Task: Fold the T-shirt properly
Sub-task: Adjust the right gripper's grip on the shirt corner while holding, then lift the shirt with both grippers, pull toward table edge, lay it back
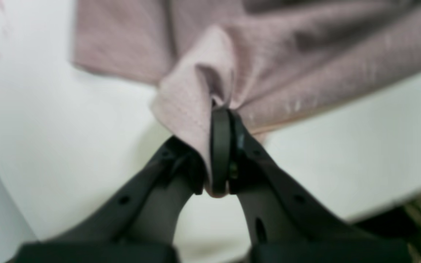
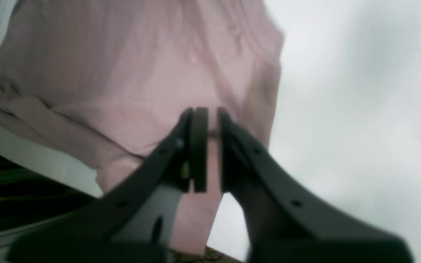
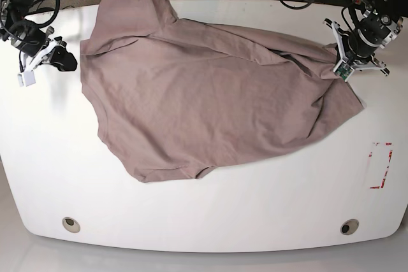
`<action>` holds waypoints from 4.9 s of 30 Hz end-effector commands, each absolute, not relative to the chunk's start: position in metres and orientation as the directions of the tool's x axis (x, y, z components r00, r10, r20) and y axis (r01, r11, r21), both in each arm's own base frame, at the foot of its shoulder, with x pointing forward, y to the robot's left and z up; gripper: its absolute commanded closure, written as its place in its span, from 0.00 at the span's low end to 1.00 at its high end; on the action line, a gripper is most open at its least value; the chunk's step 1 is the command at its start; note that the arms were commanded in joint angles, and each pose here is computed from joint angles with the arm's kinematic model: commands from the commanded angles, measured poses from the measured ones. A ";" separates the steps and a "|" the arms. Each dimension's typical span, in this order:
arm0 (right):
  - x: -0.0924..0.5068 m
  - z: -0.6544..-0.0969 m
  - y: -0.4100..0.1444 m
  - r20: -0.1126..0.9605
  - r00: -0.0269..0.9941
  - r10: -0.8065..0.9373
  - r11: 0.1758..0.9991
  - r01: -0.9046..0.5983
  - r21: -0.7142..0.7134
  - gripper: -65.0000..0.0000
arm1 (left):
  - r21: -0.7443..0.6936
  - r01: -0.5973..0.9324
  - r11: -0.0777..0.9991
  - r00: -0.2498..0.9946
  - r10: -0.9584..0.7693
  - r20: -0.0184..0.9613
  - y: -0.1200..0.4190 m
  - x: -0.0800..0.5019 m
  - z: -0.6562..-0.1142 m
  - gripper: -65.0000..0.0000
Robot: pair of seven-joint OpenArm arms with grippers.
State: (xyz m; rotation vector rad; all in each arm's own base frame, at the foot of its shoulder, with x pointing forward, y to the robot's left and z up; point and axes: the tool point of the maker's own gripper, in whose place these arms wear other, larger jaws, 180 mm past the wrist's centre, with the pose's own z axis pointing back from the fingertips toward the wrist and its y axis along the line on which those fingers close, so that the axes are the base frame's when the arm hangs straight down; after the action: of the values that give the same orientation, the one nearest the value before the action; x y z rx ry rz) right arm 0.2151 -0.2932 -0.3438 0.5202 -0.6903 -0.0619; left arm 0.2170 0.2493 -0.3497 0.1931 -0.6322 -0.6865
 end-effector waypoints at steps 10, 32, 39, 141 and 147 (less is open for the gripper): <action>0.209 -0.351 -0.290 0.572 0.780 -0.255 0.854 -0.096 0.512 0.36 | 0.438 0.464 0.770 0.586 -0.637 0.500 0.271 0.237 -0.327 0.99; 0.127 -0.407 -0.201 0.383 0.881 -0.276 0.786 -0.023 0.618 0.30 | 0.434 0.460 0.775 0.583 -0.632 0.511 0.269 0.239 -0.326 0.99; 0.131 -0.411 -0.186 0.383 0.885 -0.265 0.780 -0.036 0.625 0.30 | 0.435 0.459 0.775 0.583 -0.631 0.511 0.270 0.239 -0.326 0.99; 0.512 0.043 -0.274 0.886 0.152 0.438 0.878 -0.285 -0.385 1.00 | 0.560 -0.032 0.828 -0.086 -0.561 0.823 0.236 0.429 0.043 0.96; 0.510 0.080 -0.265 0.873 0.099 0.478 0.857 -0.272 -0.438 1.00 | 0.540 -0.049 0.840 -0.121 -0.542 0.832 0.243 0.438 0.074 0.96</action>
State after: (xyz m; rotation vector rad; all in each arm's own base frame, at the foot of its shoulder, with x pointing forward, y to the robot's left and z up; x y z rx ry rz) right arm 0.5157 -0.2615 0.0503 -0.1498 -1.3023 0.5641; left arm 0.4343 0.2317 0.0625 0.4555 -1.6476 -0.4787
